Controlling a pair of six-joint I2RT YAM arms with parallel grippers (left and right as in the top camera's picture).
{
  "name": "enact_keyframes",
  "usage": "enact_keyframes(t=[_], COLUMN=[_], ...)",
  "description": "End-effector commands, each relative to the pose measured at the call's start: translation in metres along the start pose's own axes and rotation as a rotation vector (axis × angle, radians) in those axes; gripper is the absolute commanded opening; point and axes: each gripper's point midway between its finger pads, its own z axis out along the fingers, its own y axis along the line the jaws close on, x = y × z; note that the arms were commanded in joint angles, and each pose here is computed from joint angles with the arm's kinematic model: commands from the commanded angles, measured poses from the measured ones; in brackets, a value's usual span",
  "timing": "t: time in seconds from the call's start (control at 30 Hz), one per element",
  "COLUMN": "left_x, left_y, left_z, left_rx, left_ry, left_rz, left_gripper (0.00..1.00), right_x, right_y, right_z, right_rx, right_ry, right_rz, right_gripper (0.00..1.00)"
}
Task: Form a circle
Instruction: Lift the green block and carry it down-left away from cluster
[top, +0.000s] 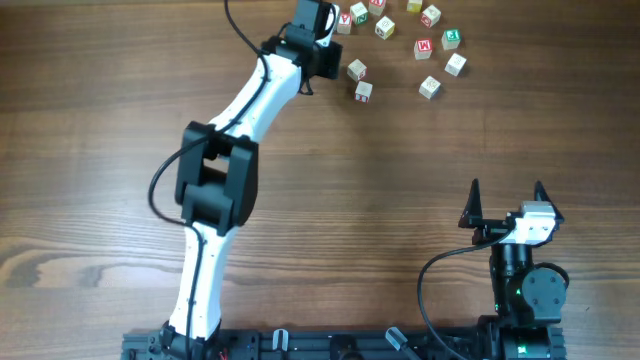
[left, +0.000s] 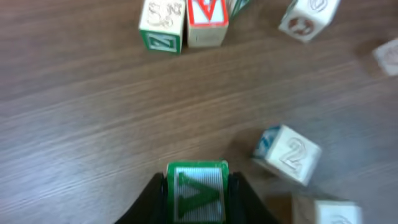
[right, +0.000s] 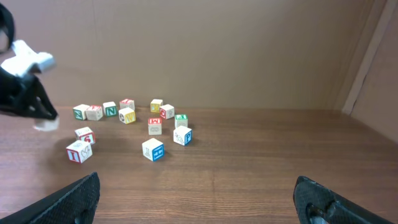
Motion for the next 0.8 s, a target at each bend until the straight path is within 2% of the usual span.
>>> enact_keyframes(t=[0.0, 0.17, 0.27, 0.37, 0.6, 0.77], left_x=[-0.028, 0.006, 0.029, 0.046, 0.061, 0.079], left_y=[-0.004, -0.001, 0.000, 0.003, -0.006, -0.026], left_z=[-0.071, -0.091, -0.095, -0.099, -0.097, -0.085], left_rx=[-0.005, -0.036, -0.055, -0.075, -0.088, -0.103], left_ry=[-0.036, 0.111, 0.202, 0.271, 0.314, 0.329], left_rz=[-0.099, -0.213, -0.228, -0.254, -0.310, -0.287], left_gripper=[0.11, 0.09, 0.04, 0.04, 0.04, 0.06], right_x=[-0.002, -0.002, -0.002, -0.002, -0.002, -0.002], right_y=[0.001, 0.001, 0.001, 0.001, 0.001, 0.001], right_z=[0.000, 0.000, 0.000, 0.000, 0.000, 0.000], right_rx=[-0.009, -0.009, -0.009, -0.009, -0.009, -0.009], right_ry=[-0.011, -0.011, -0.011, -0.011, -0.011, -0.011], right_rz=[-0.008, -0.008, -0.009, -0.009, -0.008, -0.008], right_gripper=[1.00, 1.00, 1.00, 1.00, 1.00, 1.00])
